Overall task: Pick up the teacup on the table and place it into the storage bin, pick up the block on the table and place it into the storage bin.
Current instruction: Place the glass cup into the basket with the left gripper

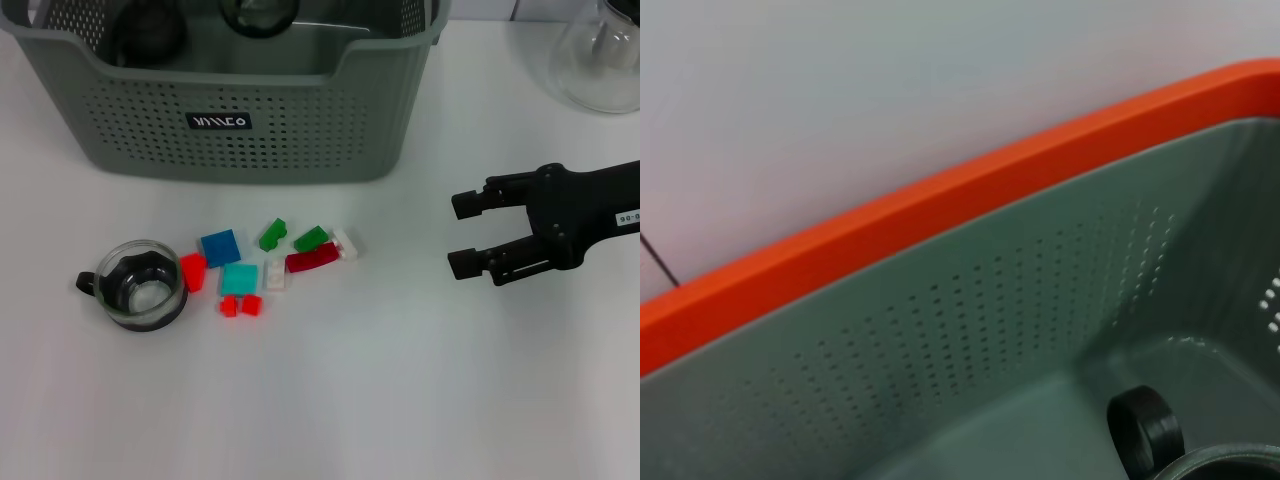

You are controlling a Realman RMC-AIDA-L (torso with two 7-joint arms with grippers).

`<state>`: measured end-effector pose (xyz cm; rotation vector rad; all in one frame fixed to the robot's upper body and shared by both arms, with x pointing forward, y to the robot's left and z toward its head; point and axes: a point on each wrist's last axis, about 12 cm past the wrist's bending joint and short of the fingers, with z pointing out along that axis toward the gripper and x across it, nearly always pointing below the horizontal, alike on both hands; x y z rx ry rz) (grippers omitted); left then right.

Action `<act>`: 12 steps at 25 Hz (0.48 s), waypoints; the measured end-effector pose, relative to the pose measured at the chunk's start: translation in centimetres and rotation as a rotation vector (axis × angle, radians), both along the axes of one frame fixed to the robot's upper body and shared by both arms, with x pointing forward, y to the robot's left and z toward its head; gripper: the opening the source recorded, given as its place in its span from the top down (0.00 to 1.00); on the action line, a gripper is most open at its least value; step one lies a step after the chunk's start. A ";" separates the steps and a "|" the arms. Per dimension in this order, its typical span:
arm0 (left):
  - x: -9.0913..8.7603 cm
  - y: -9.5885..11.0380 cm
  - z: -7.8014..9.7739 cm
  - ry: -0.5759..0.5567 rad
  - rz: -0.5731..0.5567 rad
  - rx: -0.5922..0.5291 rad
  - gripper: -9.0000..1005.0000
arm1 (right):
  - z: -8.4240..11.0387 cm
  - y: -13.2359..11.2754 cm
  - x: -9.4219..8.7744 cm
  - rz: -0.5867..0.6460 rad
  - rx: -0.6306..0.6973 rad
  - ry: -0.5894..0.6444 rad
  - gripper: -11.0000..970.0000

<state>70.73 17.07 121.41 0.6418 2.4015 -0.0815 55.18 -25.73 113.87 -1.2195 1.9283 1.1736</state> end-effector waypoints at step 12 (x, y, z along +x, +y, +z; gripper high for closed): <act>0.0 -0.8 -2.4 -0.015 -0.018 0.040 0.94 | 0.1 0.7 0.3 0.006 0.003 0.012 0.05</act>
